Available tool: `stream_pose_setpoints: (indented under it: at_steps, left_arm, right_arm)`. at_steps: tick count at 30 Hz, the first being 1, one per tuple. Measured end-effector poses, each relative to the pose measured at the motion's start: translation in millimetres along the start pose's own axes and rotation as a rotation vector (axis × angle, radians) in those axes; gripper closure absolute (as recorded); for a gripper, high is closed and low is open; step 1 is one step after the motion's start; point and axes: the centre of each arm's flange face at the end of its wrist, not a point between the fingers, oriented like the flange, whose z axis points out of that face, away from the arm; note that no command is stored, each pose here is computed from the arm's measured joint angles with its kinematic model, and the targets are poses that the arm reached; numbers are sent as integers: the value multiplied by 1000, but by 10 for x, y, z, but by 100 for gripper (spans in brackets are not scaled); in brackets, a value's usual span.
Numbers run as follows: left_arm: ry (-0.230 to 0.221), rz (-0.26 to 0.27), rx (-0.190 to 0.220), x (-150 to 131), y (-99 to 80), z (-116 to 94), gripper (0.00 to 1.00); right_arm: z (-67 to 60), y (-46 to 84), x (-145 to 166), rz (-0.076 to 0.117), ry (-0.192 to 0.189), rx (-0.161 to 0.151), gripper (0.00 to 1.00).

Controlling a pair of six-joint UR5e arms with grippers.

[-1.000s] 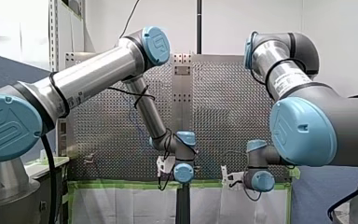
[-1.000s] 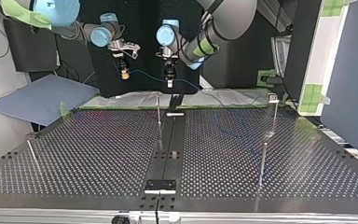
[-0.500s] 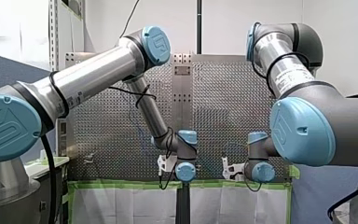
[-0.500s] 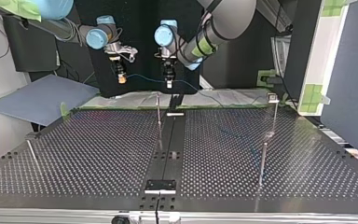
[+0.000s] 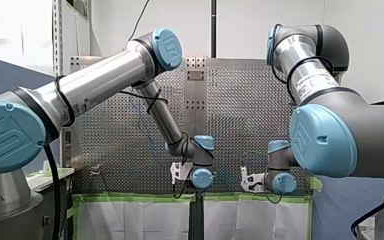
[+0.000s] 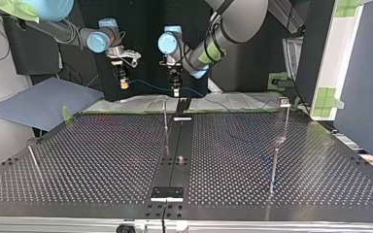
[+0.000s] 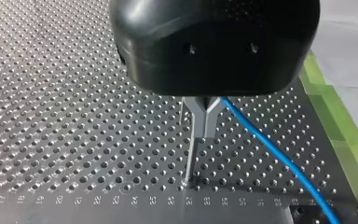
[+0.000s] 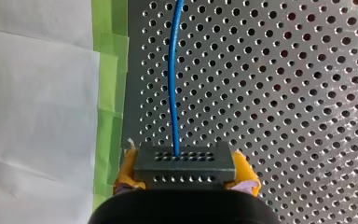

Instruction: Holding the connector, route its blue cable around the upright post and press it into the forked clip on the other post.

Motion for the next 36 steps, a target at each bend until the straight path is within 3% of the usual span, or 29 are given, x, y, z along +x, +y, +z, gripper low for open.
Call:
stream_pose_setpoints:
  at_steps: [13,36]
  left_arm:
    - [9,4,-28,-60,114,237,100]
    - [37,60,-25,-51,348,512,100]
  right_arm:
    - [177,-3,127,-6,-4,0,100]
    - [286,56,210,-4,7,-8,100]
